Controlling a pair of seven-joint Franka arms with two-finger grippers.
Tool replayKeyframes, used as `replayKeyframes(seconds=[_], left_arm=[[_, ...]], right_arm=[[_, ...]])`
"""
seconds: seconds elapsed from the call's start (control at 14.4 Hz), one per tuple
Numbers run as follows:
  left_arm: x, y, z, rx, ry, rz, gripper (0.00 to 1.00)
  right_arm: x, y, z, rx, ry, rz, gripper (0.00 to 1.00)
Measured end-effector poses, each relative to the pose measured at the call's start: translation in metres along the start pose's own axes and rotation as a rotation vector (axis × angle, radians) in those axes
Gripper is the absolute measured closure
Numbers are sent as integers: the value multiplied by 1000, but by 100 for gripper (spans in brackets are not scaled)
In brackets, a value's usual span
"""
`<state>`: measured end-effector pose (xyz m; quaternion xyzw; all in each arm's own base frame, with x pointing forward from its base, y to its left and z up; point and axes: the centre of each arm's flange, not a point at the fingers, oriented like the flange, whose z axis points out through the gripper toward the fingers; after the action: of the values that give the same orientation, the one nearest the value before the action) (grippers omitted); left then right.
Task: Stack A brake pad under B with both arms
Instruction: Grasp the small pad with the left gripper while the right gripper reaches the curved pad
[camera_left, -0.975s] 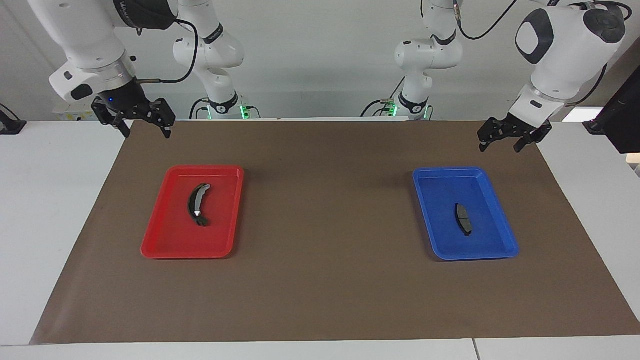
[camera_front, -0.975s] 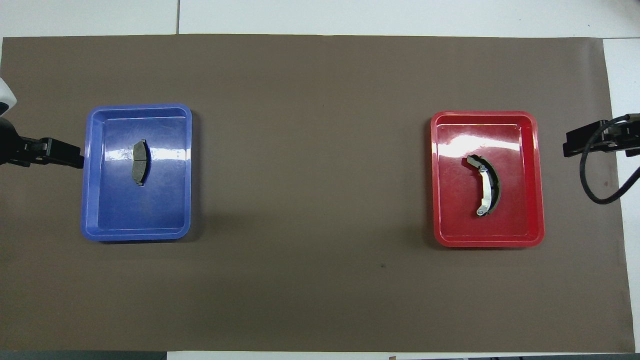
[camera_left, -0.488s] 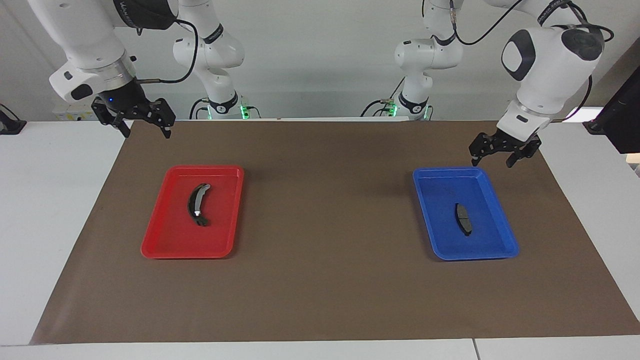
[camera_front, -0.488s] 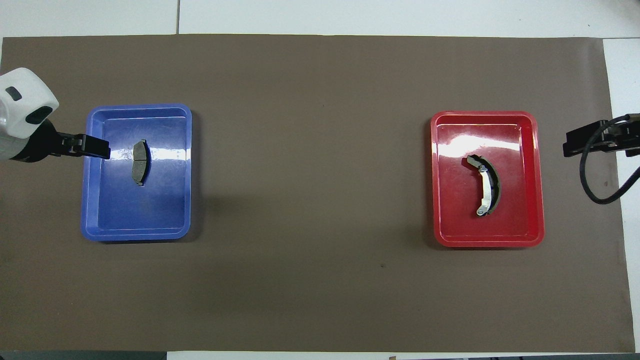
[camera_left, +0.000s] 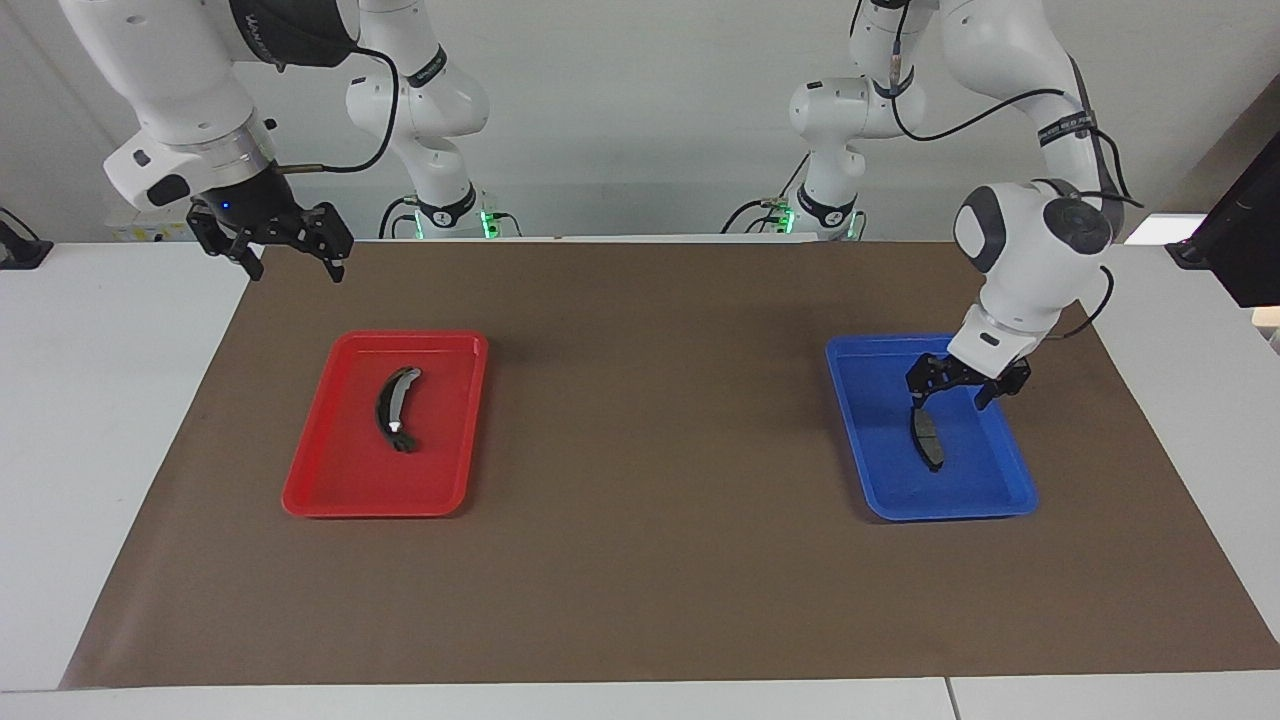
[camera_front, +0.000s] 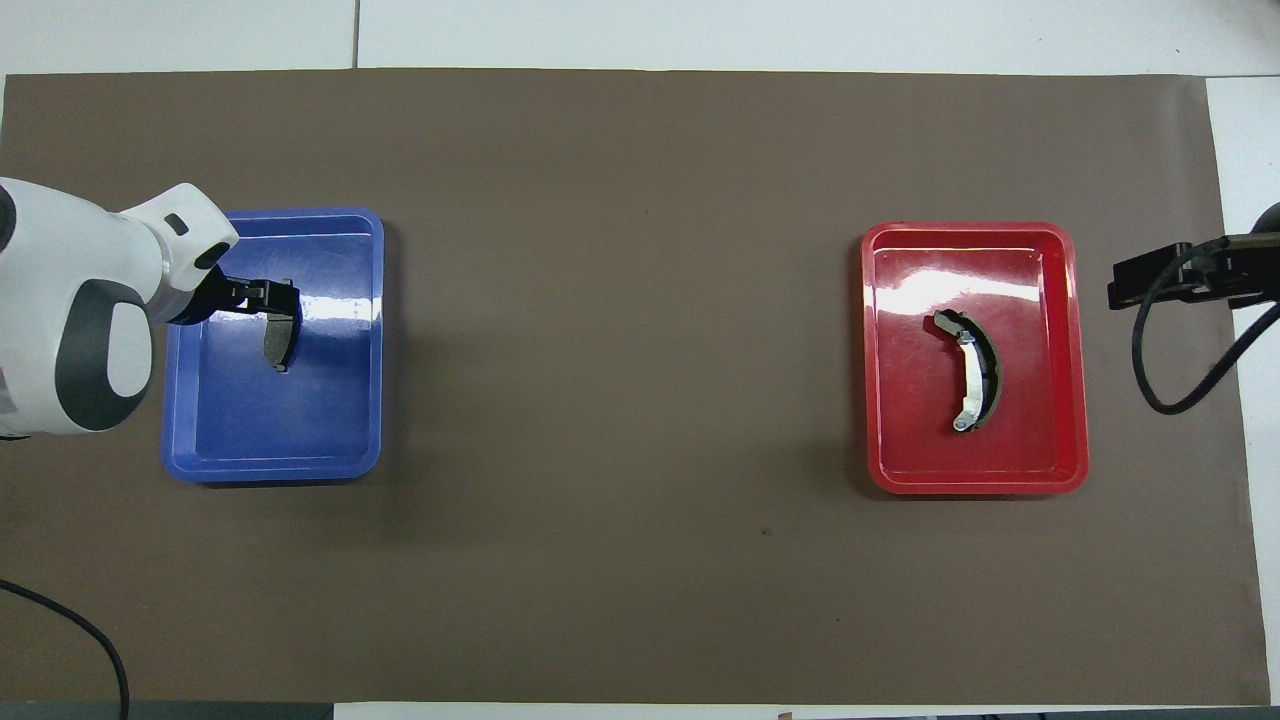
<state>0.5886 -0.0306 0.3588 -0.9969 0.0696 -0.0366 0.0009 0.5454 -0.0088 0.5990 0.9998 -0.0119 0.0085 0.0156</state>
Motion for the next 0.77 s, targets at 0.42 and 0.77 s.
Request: replayKeyframes(seconds=[0.42,0.77], left_arm=[[-12,-3,69,4,26,-6,12],[-10,-5,61,4,18,1,52]], right_arm=[[-10,-4,138,5,23,-55,0],[-4,-8,246,23,50,-148,0]])
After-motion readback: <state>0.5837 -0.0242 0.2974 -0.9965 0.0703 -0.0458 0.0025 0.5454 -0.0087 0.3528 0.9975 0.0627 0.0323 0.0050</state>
